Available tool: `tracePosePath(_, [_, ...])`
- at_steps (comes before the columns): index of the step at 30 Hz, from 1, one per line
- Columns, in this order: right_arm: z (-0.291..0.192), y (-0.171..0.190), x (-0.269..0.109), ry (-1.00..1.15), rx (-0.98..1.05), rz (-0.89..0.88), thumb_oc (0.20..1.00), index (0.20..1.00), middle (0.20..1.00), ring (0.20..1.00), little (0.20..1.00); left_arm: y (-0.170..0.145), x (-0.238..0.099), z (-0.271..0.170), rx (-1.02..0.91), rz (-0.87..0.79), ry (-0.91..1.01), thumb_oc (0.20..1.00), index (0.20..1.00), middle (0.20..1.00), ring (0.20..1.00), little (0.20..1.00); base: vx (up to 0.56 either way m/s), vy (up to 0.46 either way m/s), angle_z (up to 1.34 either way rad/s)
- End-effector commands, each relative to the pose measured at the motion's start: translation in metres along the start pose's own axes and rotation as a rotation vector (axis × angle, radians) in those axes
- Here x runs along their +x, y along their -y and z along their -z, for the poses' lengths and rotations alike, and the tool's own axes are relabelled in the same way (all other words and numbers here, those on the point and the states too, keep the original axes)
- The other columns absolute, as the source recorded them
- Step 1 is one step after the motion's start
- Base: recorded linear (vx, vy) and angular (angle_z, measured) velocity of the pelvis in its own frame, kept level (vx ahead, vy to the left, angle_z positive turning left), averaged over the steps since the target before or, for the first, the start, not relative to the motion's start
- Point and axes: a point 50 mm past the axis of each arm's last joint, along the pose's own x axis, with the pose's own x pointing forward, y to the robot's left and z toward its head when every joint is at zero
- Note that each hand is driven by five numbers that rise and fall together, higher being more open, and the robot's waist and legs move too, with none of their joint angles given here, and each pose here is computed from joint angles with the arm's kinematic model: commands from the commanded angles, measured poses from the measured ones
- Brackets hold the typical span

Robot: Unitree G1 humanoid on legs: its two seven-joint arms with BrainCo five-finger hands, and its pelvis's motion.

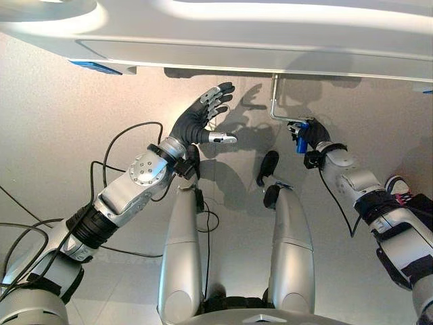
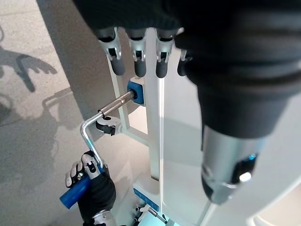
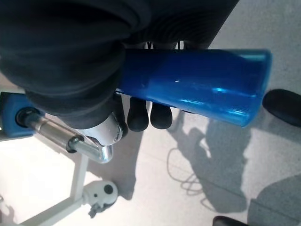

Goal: Raise the hospital bed

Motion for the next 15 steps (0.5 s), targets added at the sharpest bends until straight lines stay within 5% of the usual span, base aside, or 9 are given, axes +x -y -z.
tracePosePath(1, [-0.052, 0.013, 0.010, 0.147, -0.042, 0.013, 0.200, 0.200, 0.200, 0.200, 0.200, 0.019, -0.006, -0.027, -0.018, 0.101, 0.127, 1.000, 1.000, 1.000, 1.000, 1.000, 0.00, 0.000, 0.00])
tracePosePath(15, [-0.049, -0.019, -0.015, 0.226, 0.112, -0.186, 0.200, 0.200, 0.200, 0.200, 0.200, 0.014, -0.010, -0.029, -0.008, 0.084, 0.120, 1.000, 1.000, 1.000, 1.000, 1.000, 0.00, -0.008, 0.00])
